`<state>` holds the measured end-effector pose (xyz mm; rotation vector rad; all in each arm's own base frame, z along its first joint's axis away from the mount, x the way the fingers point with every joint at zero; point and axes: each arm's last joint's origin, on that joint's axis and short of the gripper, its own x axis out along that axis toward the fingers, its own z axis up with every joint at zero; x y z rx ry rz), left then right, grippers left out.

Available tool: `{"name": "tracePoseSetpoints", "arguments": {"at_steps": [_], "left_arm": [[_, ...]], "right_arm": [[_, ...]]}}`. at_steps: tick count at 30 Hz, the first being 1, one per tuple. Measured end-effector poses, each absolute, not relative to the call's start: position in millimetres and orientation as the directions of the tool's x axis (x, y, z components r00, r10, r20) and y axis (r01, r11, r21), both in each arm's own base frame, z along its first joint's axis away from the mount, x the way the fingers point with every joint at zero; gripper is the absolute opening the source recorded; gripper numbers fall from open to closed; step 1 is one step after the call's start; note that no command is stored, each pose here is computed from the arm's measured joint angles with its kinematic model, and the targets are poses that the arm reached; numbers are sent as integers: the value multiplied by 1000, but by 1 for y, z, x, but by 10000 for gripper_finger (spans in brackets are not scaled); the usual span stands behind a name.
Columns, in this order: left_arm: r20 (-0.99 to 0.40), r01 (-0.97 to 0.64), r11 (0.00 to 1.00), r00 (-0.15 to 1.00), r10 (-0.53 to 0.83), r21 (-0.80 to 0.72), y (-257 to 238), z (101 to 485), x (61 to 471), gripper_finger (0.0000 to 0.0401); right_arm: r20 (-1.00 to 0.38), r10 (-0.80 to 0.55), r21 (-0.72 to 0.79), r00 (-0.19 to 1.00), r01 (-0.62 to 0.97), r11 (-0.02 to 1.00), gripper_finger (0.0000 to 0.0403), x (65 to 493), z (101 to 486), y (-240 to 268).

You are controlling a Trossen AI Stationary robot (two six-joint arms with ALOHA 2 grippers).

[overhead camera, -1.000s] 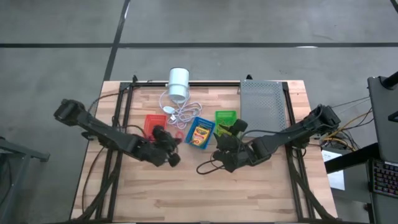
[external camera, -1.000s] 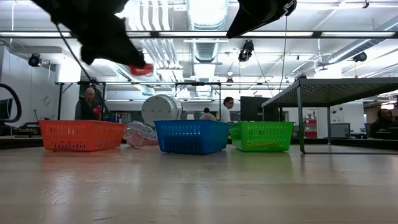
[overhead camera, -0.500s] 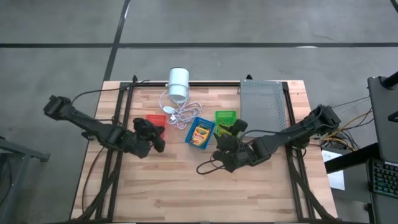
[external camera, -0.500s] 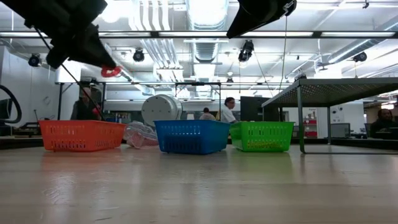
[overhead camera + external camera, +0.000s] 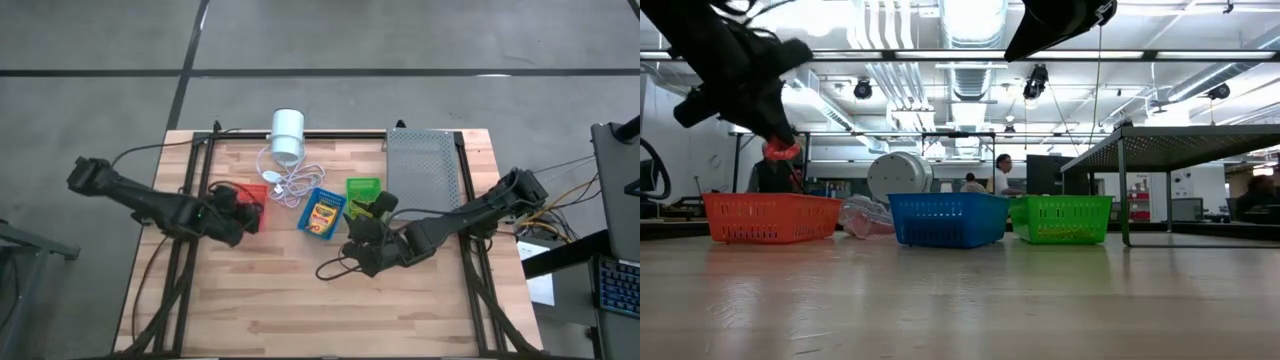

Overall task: Pick & Place Office Desk Supplies
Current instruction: Put the orange spring keychain into the orange bin

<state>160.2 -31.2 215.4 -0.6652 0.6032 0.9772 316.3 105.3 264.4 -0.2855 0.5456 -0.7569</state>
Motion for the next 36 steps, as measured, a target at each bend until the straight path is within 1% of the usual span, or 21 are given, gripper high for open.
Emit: {"name": "tracePoseSetpoints", "arguments": {"at_steps": [6,12,16,21,29,36], "left_arm": [[-834,-929,292,339,436,-225,-7,212,163,28],[-888,-947,236,293,355,-218,16,210,163,28],[-901,-949,222,289,325,-224,26,209,165,28],[-905,-954,213,274,325,-213,31,205,170,28],[-938,-969,196,205,280,-153,32,188,182,28],[-950,-973,197,173,261,-123,33,174,193,28]], "right_arm": [[-363,-714,-433,598,570,698,199,316,264,105],[-363,-714,-433,598,571,698,199,316,264,105],[-363,-714,-433,598,571,698,199,316,265,105],[-363,-715,-433,598,571,698,199,316,265,105],[-363,-715,-433,598,571,698,199,316,265,105],[-363,-714,-432,598,571,698,199,316,265,105]]}}
